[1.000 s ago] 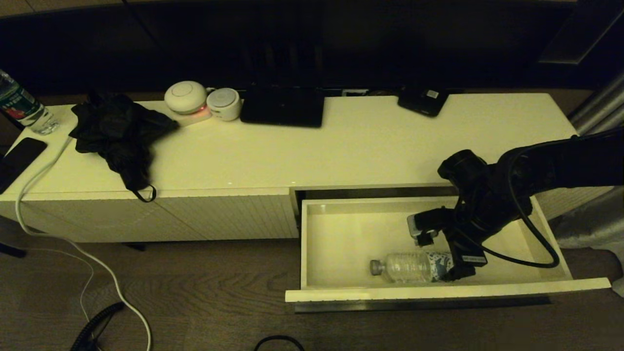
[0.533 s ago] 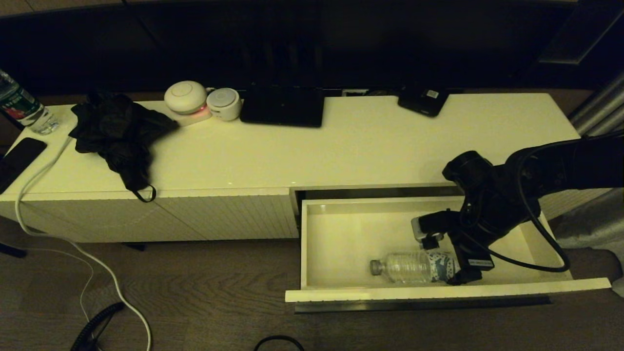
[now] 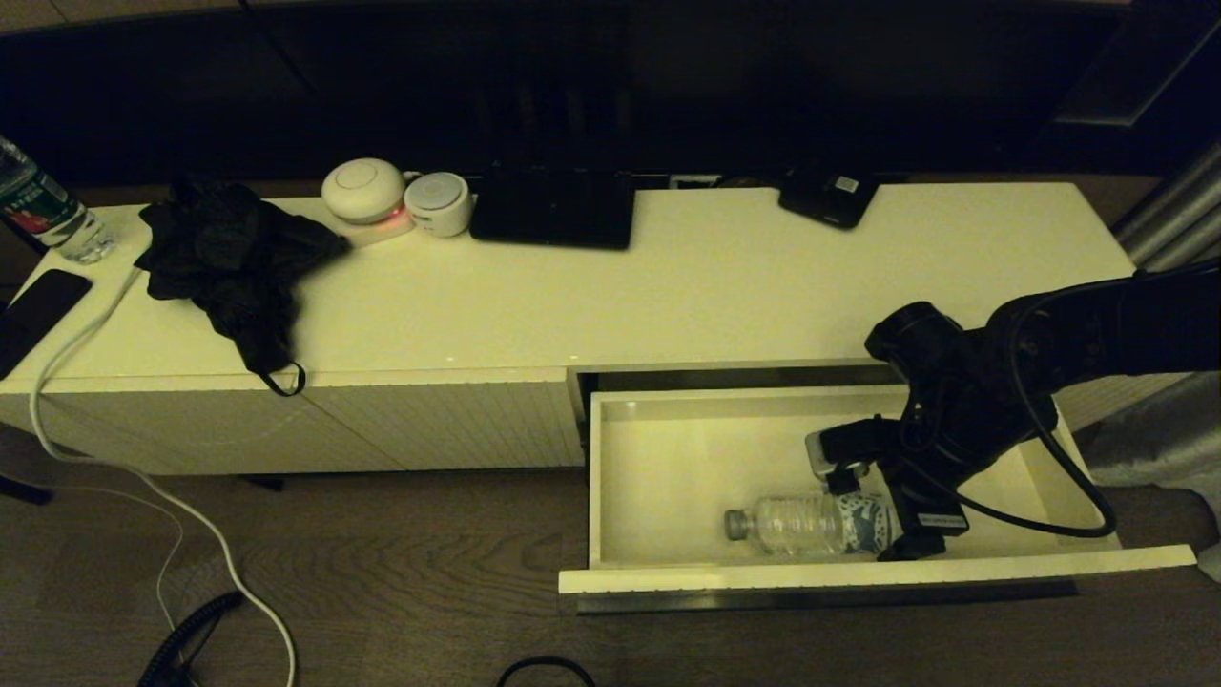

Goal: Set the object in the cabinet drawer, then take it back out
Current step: Take the mineral water out of the drawer and put it on the table

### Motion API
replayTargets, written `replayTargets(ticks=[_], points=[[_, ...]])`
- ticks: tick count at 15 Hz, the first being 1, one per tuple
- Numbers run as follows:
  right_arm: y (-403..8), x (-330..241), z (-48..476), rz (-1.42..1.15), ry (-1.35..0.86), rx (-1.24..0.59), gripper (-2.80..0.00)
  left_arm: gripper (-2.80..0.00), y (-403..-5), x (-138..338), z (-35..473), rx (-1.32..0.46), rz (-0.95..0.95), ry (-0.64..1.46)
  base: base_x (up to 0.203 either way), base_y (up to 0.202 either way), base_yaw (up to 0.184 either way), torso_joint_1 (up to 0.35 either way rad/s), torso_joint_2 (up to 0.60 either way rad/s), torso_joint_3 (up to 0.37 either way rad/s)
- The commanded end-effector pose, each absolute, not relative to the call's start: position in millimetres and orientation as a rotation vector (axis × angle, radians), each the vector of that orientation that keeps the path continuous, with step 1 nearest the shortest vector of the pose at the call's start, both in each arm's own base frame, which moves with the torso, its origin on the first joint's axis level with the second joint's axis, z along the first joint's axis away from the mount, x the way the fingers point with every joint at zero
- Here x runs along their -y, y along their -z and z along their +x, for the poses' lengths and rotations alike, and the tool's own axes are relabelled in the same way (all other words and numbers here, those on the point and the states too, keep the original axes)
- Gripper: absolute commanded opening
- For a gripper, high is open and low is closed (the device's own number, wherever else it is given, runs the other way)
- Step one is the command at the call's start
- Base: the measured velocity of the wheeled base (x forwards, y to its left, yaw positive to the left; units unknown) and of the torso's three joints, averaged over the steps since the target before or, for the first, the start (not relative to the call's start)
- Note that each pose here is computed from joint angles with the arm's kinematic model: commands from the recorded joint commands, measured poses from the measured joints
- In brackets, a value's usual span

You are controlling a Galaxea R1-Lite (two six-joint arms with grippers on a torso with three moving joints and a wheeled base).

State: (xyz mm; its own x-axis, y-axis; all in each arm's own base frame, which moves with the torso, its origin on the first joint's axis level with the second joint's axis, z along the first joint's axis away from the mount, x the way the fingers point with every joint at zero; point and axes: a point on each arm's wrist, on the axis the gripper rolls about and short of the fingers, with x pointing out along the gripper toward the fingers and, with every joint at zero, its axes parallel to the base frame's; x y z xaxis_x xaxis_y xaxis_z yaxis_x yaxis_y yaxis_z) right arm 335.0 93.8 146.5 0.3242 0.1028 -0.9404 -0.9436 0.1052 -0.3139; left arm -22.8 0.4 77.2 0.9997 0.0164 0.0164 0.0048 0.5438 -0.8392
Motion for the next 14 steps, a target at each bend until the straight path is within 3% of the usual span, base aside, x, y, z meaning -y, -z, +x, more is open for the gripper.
replayTargets(ticks=[1, 14], points=[[-142.4, -93.8, 335.0, -1.199, -0.978, -0.942, 0.0, -2.8, -77.2, -0.4, -22.9, 0.025, -1.002, -0.006, 0.0, 0.0, 0.0, 0.0, 0.0, 0.0], [-134.1, -94.3, 335.6, -1.197, -0.993, -0.964, 0.0, -2.8, -77.2, -0.4, -22.9, 0.025, -1.002, -0.006, 0.0, 0.0, 0.0, 0.0, 0.0, 0.0]])
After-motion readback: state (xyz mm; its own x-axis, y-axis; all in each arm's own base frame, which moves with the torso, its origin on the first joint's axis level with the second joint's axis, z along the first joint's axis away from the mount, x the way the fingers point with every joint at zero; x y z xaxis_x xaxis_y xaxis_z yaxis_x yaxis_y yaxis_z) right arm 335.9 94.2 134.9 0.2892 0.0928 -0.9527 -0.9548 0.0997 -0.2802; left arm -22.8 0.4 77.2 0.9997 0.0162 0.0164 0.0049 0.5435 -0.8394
